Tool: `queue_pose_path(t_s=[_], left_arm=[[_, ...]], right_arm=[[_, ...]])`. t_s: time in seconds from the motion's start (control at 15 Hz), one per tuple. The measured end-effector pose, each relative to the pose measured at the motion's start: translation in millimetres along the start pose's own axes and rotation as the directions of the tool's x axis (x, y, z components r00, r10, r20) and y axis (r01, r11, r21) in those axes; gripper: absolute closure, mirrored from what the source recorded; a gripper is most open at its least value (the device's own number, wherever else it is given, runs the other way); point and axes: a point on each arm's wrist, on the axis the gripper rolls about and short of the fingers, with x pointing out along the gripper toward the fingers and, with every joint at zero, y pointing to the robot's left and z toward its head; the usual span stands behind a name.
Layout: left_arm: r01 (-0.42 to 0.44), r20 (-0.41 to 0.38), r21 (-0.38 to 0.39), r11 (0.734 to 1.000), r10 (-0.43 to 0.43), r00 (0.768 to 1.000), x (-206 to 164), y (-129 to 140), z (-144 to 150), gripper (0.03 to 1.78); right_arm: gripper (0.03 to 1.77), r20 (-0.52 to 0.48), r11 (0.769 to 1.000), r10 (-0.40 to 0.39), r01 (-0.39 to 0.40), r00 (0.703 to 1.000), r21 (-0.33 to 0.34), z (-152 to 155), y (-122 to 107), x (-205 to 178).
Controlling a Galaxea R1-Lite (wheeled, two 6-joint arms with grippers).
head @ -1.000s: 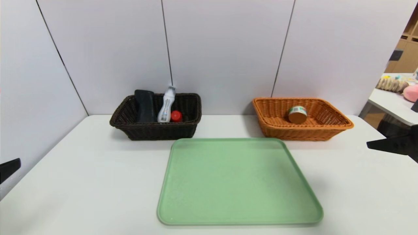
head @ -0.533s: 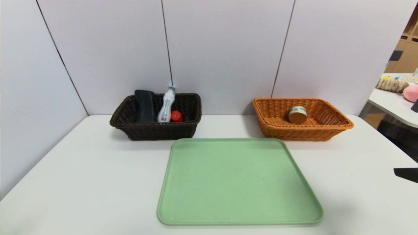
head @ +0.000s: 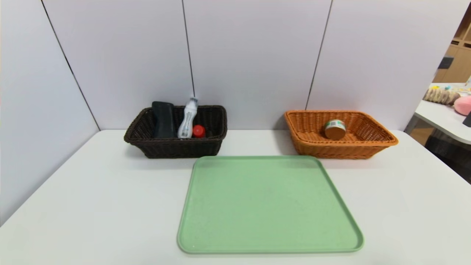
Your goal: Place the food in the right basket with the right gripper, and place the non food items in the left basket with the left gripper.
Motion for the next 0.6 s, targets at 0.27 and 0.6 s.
queue_pose_path(t_s=[0.27, 0.6], left_arm=[[-0.023, 0.05, -0.019, 1.0, 0.024, 0.998, -6, 3, 0, 0.12], [-0.095, 0.078, -0.039, 0.995, 0.097, 0.992, -15, 2, 5, 0.12]], right_arm=[[0.11, 0.151, 0.999, 0.043, -0.043, 0.988, -0.004, -34, 1, -24], [0.11, 0.26, 0.997, 0.074, -0.074, 0.963, -0.011, -70, 4, -34]])
